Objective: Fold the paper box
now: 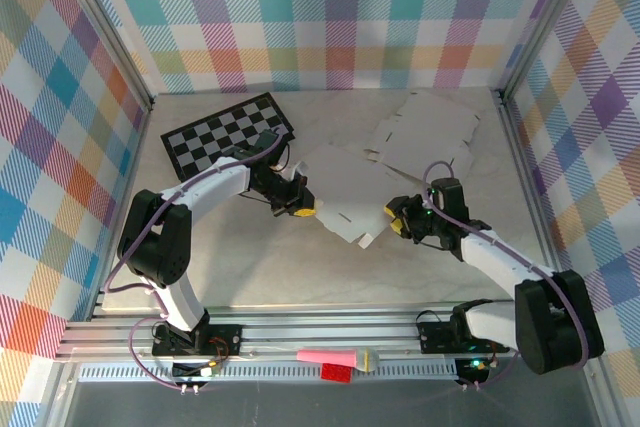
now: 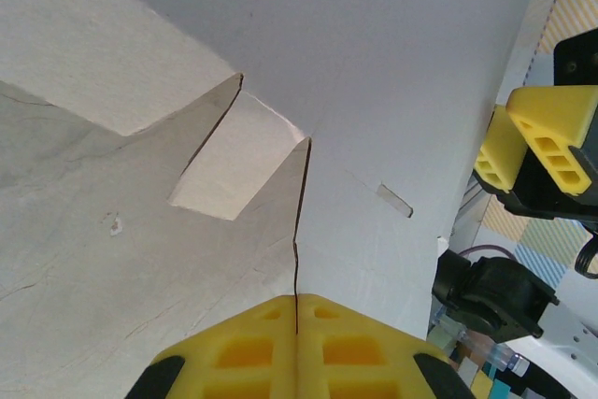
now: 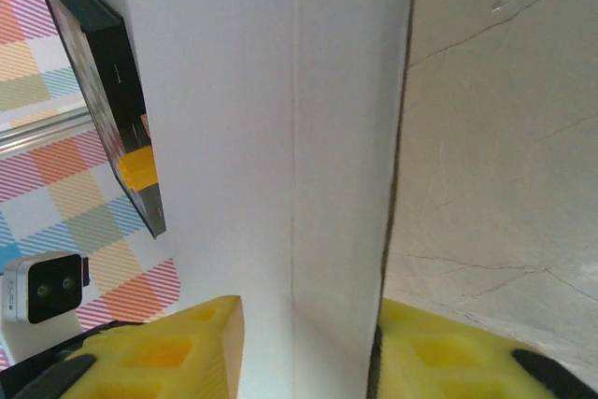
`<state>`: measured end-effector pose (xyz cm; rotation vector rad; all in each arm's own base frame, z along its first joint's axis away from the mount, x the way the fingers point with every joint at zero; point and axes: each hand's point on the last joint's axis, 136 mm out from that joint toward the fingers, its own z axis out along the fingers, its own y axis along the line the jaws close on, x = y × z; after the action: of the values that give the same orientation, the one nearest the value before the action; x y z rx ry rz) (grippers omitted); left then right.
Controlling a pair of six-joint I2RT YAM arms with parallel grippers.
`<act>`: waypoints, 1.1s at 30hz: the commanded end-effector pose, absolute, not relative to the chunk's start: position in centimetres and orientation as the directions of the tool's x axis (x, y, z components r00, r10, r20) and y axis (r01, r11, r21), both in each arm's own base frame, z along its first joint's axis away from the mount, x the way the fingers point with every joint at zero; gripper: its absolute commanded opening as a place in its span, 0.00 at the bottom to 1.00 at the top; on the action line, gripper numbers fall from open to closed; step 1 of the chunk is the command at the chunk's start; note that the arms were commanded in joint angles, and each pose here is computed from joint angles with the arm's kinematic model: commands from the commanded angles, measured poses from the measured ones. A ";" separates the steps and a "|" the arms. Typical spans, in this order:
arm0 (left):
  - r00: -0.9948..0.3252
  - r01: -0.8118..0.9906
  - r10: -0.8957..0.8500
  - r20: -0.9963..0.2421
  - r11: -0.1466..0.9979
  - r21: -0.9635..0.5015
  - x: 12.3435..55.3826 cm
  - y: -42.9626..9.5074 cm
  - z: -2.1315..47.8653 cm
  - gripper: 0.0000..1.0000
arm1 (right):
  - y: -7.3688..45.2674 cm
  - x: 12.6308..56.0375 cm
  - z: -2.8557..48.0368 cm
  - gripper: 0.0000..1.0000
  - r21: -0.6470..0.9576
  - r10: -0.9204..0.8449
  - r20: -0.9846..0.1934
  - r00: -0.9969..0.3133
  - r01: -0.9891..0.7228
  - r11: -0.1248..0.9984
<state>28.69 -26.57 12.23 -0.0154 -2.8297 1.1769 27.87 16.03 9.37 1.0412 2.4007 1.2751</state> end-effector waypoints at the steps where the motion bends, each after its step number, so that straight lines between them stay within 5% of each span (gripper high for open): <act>1: -0.997 -0.001 0.052 0.050 0.686 -0.728 28.6 -26.4 13.4 0.00 | 15.7 28.4 10.8 0.34 0.802 0.695 0.100 -0.712 0.471 0.368; 26: -0.997 0.005 0.056 0.045 0.676 -0.737 28.3 -26.5 13.9 0.00 | 15.4 29.4 12.8 0.14 0.830 0.709 0.082 -0.701 0.442 0.341; 31: -0.998 0.006 0.047 0.034 0.671 -0.742 28.3 -26.5 14.7 0.00 | 15.4 29.6 13.7 0.03 0.840 0.716 0.082 -0.693 0.435 0.324; 33: -0.999 0.006 0.039 0.027 0.671 -0.741 28.1 -26.3 15.2 0.11 | 15.2 29.6 14.4 0.00 0.842 0.728 0.081 -0.680 0.437 0.315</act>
<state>28.58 -26.55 13.08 -0.0332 -2.8343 1.2038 28.76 15.33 11.88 1.0597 2.3366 1.2772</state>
